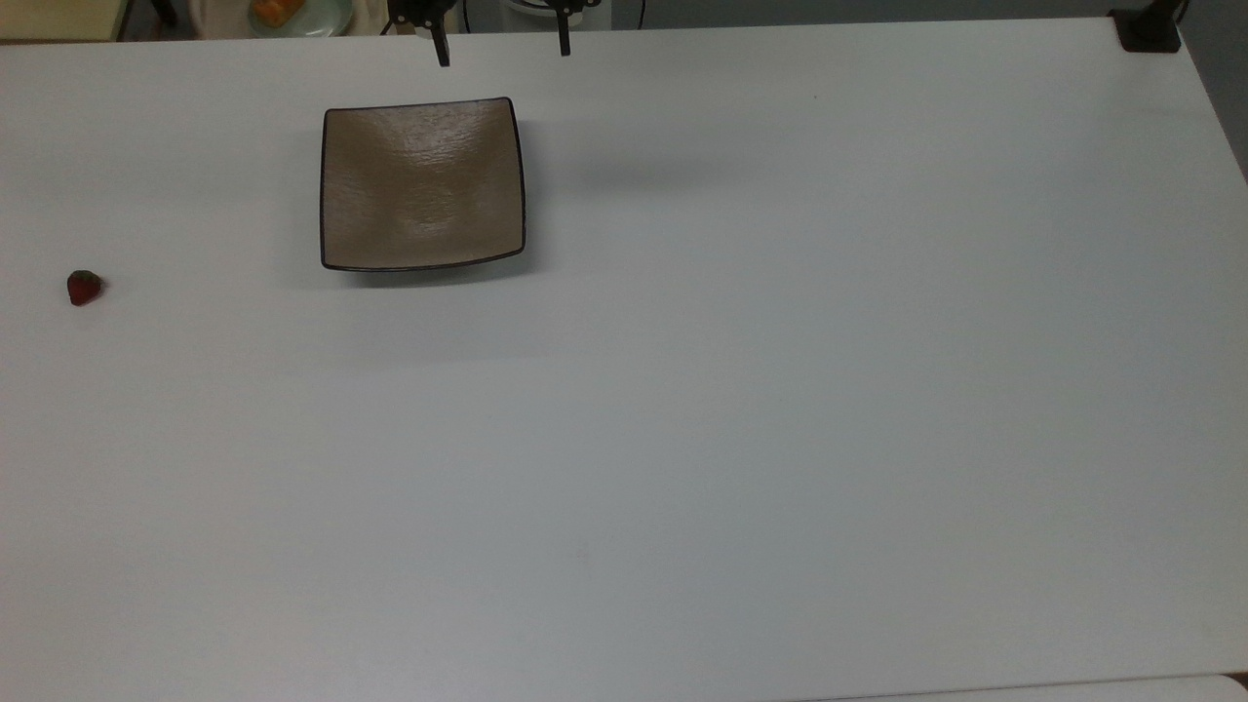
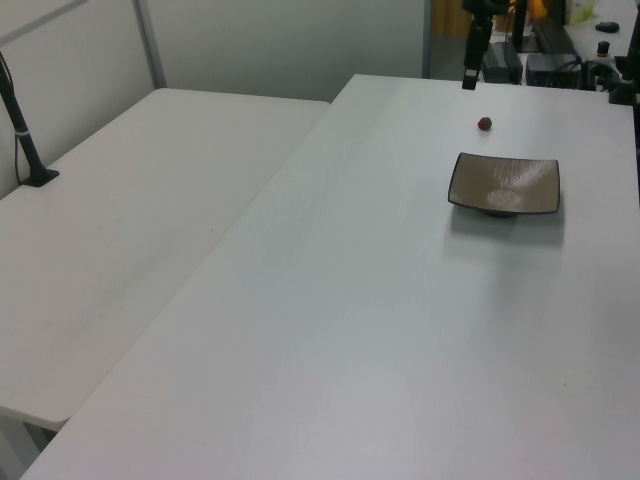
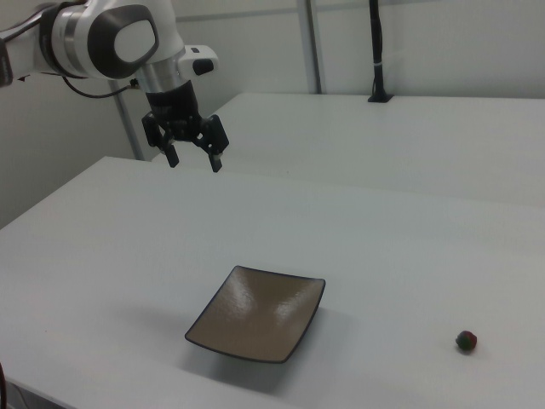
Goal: Strawberries on a ceramic plate
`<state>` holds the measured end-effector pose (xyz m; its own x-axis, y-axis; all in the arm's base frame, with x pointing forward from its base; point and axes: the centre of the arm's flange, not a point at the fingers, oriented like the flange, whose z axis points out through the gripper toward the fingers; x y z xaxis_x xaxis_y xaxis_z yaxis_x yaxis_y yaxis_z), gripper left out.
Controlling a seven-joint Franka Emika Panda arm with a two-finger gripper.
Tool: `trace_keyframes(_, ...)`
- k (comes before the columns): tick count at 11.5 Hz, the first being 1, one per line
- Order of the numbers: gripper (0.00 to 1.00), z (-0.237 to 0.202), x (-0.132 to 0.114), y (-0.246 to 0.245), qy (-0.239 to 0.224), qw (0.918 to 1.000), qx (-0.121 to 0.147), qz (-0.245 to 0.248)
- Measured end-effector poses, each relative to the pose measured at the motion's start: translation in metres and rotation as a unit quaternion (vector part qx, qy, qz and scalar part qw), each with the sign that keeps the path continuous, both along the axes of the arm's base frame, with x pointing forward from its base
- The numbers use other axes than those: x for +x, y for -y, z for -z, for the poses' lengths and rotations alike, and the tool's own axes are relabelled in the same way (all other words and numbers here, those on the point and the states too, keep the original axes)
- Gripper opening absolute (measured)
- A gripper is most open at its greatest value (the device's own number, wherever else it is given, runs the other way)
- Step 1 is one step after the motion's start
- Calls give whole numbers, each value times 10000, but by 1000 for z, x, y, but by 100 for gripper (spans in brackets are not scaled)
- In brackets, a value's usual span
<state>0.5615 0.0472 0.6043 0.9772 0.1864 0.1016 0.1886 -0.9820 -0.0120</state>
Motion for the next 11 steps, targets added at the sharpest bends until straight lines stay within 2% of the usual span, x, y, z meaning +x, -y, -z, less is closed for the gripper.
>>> trace_keyframes(8, 100, 10, 2, 0, -89, 10000, -12, 5)
trace_keyframes(11, 100, 16, 8, 28, -135, 9996, -27, 257)
